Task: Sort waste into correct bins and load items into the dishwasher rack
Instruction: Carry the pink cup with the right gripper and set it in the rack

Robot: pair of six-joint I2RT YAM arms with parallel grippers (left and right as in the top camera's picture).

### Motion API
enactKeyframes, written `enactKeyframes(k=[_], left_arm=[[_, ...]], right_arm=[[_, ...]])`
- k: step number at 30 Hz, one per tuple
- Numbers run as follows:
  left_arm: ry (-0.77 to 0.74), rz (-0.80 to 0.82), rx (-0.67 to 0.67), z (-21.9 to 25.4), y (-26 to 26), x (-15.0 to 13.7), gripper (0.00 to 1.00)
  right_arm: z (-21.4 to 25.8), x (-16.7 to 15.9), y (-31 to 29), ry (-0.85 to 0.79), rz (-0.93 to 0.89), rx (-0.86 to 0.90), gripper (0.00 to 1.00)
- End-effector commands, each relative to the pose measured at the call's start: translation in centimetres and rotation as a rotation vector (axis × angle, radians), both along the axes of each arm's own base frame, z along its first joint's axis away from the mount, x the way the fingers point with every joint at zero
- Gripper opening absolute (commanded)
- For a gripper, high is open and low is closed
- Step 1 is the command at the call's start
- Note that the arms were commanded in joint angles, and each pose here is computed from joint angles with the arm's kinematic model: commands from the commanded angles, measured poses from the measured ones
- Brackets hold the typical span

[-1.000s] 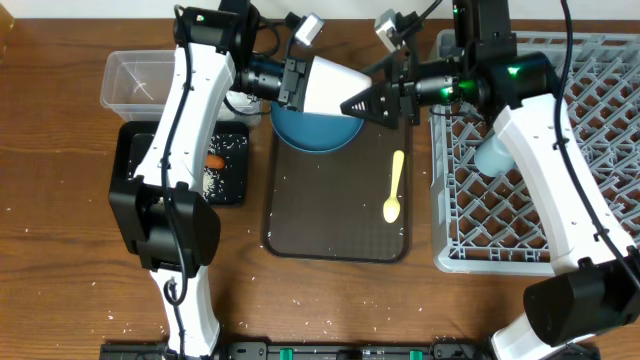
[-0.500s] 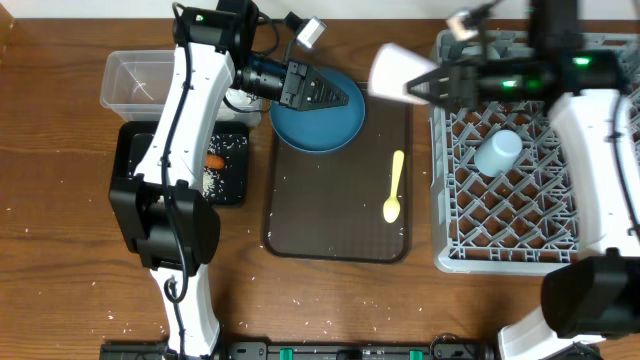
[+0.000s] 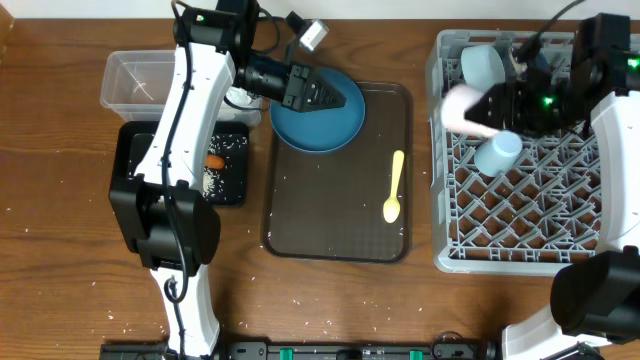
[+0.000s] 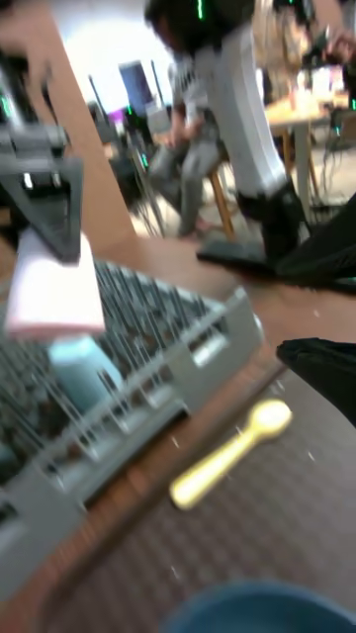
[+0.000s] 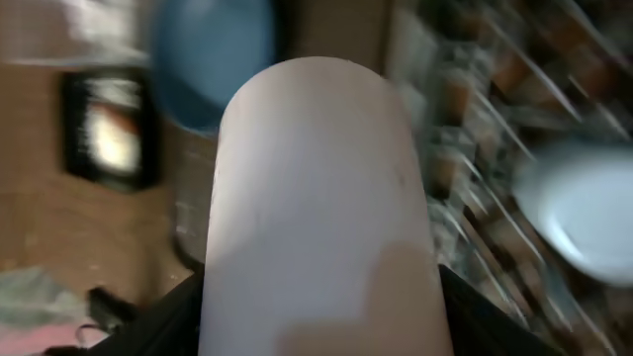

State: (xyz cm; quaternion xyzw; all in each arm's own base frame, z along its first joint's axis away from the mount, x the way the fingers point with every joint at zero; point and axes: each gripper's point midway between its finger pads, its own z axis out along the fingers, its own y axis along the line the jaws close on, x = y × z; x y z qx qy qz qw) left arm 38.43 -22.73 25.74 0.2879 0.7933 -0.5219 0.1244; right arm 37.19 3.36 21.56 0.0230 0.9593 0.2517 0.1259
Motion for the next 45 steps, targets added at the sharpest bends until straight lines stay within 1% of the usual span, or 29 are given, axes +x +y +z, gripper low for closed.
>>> enactKeyframes(k=[1, 7, 9, 12, 16, 21, 25, 31, 37, 45], left_arm=[[-0.023, 0.037, 0.217, -3.4, 2.0, 0.8, 0.23], [0.012, 0.174, 0.524, -6.9, 5.7, 2.3, 0.23], [0.018, 0.227, 0.597, -7.6, 6.8, 2.9, 0.23], [0.030, 0.290, 0.659, -8.1, 7.8, 3.5, 0.23], [0.032, 0.327, 0.664, -8.1, 7.9, 4.1, 0.23], [0.024, 0.329, 0.661, -8.1, 7.8, 4.3, 0.23], [0.024, 0.329, 0.661, -8.1, 7.8, 4.3, 0.24], [0.024, 0.329, 0.661, -8.1, 7.8, 4.3, 0.23], [0.024, 0.329, 0.661, -8.1, 7.8, 4.3, 0.24], [0.026, 0.329, 0.662, -8.1, 7.9, 4.2, 0.24]], right_arm=[[-0.8, -1.5, -3.1, 0.084, -0.112, -0.174, 0.39], [-0.7, -4.7, -5.4, 0.189, -0.181, -0.319, 0.41], [-0.7, -5.9, -6.3, 0.237, -0.216, -0.374, 0.41], [-0.9, -7.9, -7.4, 0.321, -0.247, -0.460, 0.41], [-0.8, -9.2, -7.6, 0.379, -0.262, -0.545, 0.41], [-0.8, -9.2, -6.0, 0.370, -0.215, -0.562, 0.42], [-1.3, -9.5, -5.8, 0.388, -0.230, -0.610, 0.44], [-4.0, -9.9, -5.8, 0.431, -0.218, -0.614, 0.46], [-6.6, -10.1, -6.1, 0.457, -0.230, -0.606, 0.45], [-9.3, -9.8, -6.3, 0.449, -0.256, -0.602, 0.43]])
